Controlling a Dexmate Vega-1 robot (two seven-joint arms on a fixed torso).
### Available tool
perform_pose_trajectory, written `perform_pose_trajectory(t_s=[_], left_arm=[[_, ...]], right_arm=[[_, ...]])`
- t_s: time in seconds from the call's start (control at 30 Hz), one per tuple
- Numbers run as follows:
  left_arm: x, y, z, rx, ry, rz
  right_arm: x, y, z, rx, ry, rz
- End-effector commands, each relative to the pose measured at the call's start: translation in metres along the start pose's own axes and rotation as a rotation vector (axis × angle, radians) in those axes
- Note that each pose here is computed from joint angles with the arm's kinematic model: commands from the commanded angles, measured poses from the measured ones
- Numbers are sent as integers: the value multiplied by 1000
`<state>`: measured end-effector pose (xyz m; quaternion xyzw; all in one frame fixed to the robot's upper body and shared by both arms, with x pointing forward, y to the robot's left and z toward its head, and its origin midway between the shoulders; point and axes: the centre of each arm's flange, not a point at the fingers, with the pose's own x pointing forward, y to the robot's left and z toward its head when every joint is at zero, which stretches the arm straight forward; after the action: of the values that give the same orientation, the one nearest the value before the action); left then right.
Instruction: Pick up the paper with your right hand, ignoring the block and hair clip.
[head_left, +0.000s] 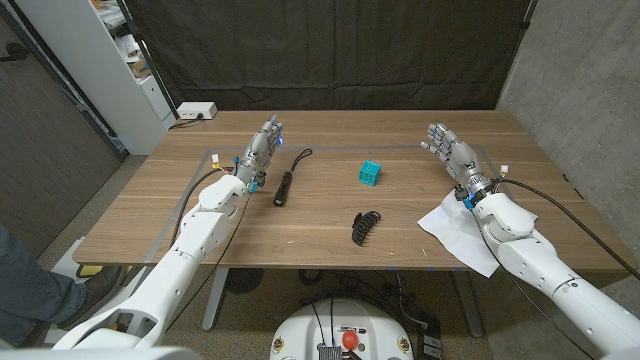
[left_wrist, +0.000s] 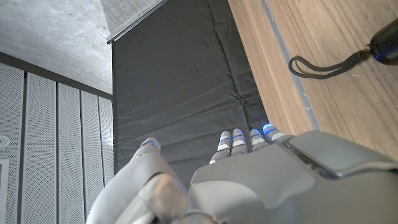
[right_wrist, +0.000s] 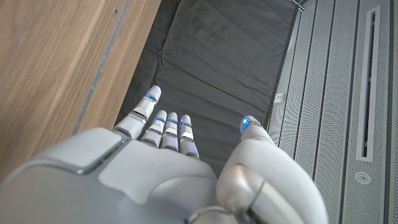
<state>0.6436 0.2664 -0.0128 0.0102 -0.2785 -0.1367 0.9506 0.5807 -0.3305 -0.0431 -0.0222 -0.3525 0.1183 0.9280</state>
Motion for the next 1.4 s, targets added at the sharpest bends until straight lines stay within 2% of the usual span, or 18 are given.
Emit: perform_pose_trajectory(t_s=[0.03,0.23,0.53,0.87,1.4], left_arm=[[-3,4,0,-3,1,3],[-4,6,-1,-5,2,5],[-5,10,-1,-20,-8,11],[-3,9,3,-7,-6,-7],[-9,8,2,-5,-4,-1]], right_arm=[[-10,3,0,3,4,-1],[-13,5,2,-6,7,8],[-26,8,0,3,13,-8],[-37,10,2,1,10,-20],[-49,8,2,-4,13,-27]])
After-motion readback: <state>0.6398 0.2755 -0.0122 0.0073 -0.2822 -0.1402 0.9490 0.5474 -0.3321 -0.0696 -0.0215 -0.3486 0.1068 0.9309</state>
